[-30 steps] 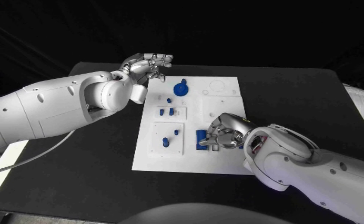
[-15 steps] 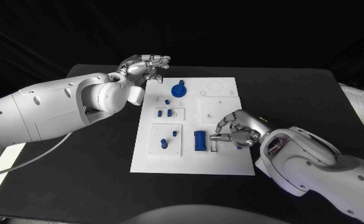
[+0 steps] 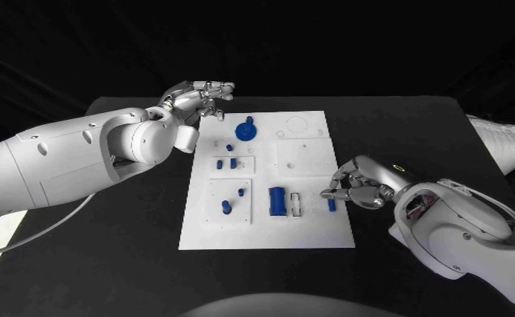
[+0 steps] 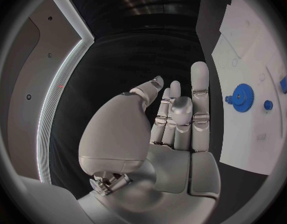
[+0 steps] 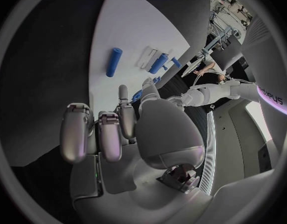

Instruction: Assemble the parts on the task board

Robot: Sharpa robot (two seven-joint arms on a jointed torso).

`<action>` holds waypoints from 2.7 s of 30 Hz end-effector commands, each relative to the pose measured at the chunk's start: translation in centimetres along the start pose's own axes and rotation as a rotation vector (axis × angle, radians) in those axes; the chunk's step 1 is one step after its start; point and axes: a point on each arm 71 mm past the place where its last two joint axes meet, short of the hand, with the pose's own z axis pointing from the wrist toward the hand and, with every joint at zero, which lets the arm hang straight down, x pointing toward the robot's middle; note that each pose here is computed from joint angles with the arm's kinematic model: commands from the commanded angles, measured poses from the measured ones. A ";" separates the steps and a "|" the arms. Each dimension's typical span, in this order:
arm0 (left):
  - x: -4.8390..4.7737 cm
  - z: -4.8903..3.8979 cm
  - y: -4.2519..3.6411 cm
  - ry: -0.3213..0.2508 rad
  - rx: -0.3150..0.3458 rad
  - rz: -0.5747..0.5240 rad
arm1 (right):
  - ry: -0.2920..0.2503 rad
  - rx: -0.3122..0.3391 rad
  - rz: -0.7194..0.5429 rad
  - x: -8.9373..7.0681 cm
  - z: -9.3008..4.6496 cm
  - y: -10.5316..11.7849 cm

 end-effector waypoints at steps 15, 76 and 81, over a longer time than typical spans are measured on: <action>0.18 0.01 -0.09 0.023 0.011 -0.003 | 0.022 0.093 -0.198 1.2 0.4 -0.6; 0.25 0.00 -0.07 0.027 0.008 -0.004 | -0.019 0.041 -0.152 3.1 1.5 1.7; 0.25 -0.01 -0.07 0.028 0.007 -0.005 | -0.064 0.038 -0.059 2.7 1.4 1.9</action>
